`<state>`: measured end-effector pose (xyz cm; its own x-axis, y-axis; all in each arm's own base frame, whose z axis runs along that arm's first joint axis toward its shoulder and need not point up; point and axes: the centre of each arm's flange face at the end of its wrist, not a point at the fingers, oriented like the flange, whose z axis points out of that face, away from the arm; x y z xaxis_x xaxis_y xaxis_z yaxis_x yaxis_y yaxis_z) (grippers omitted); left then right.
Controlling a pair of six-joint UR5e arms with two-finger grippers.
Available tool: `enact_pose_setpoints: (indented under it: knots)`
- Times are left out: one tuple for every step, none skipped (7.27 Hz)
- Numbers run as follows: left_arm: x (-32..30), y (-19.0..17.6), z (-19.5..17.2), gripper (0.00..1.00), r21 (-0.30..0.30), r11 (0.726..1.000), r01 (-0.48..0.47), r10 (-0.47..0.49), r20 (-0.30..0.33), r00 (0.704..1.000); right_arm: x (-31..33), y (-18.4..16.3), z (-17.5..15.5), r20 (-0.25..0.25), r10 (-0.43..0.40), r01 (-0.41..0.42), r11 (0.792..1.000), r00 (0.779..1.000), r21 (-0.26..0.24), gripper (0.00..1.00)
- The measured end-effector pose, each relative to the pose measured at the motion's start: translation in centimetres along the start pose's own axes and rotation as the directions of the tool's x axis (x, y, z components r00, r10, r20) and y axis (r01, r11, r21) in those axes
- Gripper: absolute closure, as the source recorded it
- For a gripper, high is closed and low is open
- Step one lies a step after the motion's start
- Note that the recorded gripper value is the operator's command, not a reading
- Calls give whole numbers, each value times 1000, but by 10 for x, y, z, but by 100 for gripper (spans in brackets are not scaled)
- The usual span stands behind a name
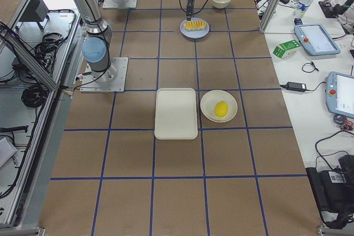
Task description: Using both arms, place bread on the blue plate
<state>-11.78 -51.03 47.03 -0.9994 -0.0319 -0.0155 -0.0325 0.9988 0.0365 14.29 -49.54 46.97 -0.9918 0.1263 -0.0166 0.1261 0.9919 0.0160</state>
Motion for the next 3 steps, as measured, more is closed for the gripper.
enact_pose_setpoints:
  knots:
    - [0, 0, 0, 0, 0, 1000, 5, -5, -2, 1000, 5, 0, -2, -4, -20, 20, 1000, 1000, 1, 0]
    - [1, 0, 0, 0, 0, 1000, 14, -14, -3, 1000, 8, 2, -7, -5, -30, 30, 1000, 1000, 9, 0]
    - [1, 0, 0, 0, 0, 1000, 18, -18, -4, 1000, 9, 5, -10, -4, -34, 34, 999, 999, 16, 0]
